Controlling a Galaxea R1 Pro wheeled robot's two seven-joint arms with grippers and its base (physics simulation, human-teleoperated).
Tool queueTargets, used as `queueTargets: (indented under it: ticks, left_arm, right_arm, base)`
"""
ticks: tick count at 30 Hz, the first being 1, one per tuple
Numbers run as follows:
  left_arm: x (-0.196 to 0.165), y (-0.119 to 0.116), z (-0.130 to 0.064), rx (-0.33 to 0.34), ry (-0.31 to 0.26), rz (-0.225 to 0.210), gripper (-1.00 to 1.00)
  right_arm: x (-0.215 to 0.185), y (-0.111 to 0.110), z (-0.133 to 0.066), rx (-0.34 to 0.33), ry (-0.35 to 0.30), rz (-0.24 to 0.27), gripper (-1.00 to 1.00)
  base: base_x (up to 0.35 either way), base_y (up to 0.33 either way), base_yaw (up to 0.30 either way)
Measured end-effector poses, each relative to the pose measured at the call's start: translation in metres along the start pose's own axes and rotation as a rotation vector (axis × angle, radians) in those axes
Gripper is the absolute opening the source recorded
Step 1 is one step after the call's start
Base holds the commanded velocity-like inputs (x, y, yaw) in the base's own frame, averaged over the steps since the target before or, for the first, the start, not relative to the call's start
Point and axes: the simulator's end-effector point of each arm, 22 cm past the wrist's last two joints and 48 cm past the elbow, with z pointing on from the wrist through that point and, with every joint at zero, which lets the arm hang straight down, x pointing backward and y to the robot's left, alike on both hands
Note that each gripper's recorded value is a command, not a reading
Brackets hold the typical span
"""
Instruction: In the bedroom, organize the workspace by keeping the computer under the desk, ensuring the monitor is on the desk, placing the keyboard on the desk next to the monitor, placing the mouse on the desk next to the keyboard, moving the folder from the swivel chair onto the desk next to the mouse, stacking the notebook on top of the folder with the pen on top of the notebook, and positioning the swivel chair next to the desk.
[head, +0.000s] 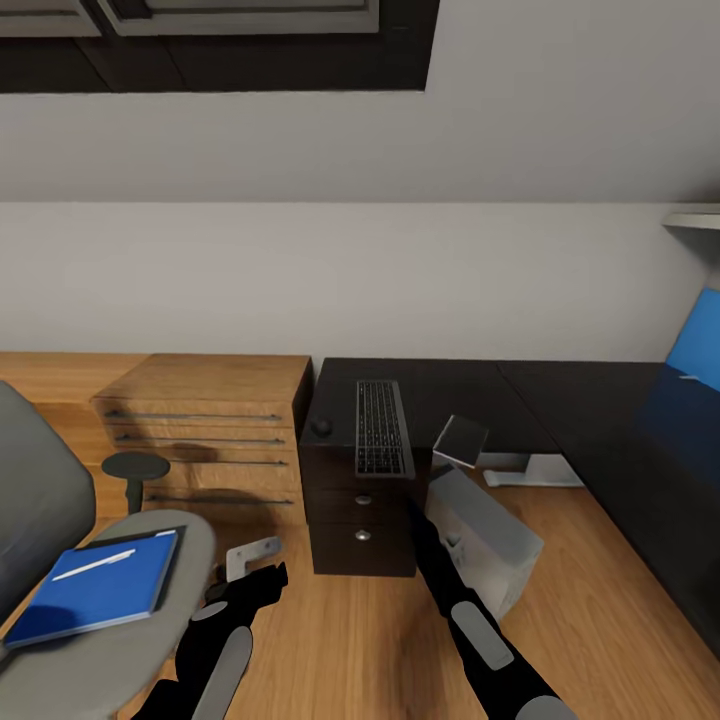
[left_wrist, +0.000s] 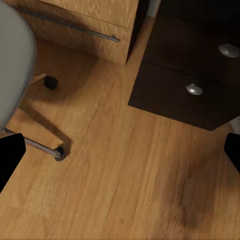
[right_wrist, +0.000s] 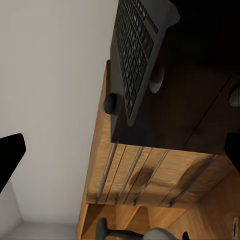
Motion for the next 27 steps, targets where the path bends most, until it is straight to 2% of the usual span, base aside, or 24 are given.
queueTargets:
  ticks: [9,16,27]
  left_arm:
    - [0.012,0.002,0.010,0.000,0.001,-0.001,1.00]
    - [0.022,0.003,0.018,0.000,0.002,0.000,1.00]
    - [0.039,0.004,0.031,0.006,0.007,-0.007,1.00]
  right_arm:
    - [0.013,-0.011,0.002,-0.010,0.029,-0.024,1.00]
    - [0.017,0.001,0.008,-0.067,0.041,-0.060,1.00]
    - [0.003,-0.015,0.007,-0.080,0.026,-0.078,1.00]
  base:
    - [0.000,0.000,0.000]
    - [0.000,0.000,0.000]
    - [0.000,0.000,0.000]
